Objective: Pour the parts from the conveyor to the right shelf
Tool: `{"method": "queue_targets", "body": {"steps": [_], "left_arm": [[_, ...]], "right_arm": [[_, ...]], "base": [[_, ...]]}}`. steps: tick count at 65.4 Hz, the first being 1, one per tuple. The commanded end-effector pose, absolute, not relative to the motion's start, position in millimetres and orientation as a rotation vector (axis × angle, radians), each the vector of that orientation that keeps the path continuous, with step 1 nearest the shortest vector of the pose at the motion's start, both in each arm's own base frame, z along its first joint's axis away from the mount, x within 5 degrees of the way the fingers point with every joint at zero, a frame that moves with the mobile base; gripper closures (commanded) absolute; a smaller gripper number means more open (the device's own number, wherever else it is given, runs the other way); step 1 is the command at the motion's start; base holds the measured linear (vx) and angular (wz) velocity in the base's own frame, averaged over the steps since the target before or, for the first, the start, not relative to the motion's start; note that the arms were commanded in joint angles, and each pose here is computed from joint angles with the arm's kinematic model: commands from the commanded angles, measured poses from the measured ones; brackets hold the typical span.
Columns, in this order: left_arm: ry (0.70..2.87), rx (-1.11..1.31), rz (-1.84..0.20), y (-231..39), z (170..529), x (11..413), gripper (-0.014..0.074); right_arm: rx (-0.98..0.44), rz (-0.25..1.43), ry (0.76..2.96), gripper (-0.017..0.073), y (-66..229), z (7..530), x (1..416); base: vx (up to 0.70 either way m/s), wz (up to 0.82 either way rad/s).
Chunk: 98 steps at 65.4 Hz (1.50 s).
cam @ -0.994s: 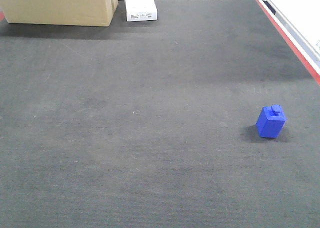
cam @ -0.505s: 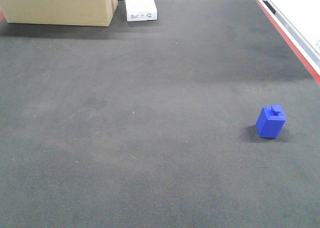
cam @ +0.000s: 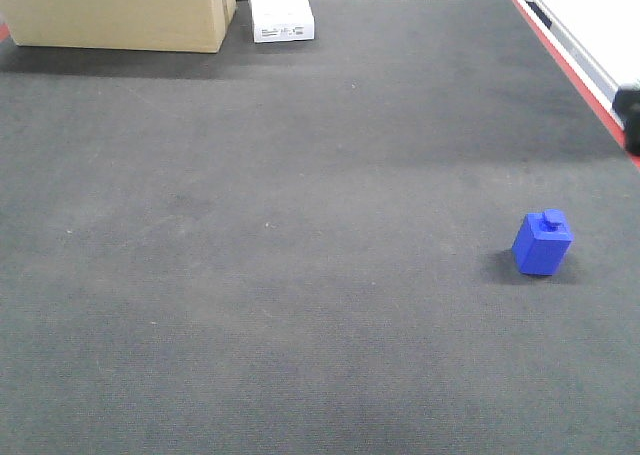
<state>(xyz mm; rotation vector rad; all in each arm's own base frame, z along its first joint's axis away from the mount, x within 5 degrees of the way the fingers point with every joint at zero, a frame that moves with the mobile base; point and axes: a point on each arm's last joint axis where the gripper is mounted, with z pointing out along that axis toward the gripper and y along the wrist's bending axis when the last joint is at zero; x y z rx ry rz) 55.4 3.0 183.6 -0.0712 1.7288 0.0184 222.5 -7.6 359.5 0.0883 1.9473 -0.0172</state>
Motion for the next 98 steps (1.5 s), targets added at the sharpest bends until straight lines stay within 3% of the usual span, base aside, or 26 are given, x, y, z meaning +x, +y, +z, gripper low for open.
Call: {"method": "queue_targets", "body": {"steps": [1,13,32,48,76,98], "left_arm": [[1.623,-0.073,0.0,2.4,197.4,54.7,0.06],[1.623,-0.073,0.0,2.4,197.4,54.7,0.06],[1.623,-0.073,0.0,2.4,197.4,54.7,0.06],[1.623,-0.073,0.0,2.4,197.4,54.7,0.06],[1.623,-0.073,0.0,2.4,197.4,54.7,0.06],[1.623,-0.073,0.0,2.4,197.4,54.7,0.06]], "right_arm": [[0.109,-0.018,1.989,-0.0137,-9.2,361.0,228.8],[0.071,-0.091,2.274,-0.0129,-12.6,344.8,254.5],[-0.007,-0.153,2.545,-0.0124,-16.0,355.9,310.5],[-0.083,-0.148,2.796,-0.0111,-16.3,331.9,361.9],[-0.107,-0.099,2.911,-0.0098,-19.3,283.9,413.6],[-0.101,0.073,2.955,-0.0089,-30.2,248.3,428.1]], "base": [[0.0,0.0],[0.0,0.0],[0.0,0.0],[0.0,0.0],[0.0,0.0],[0.0,0.0]]}}
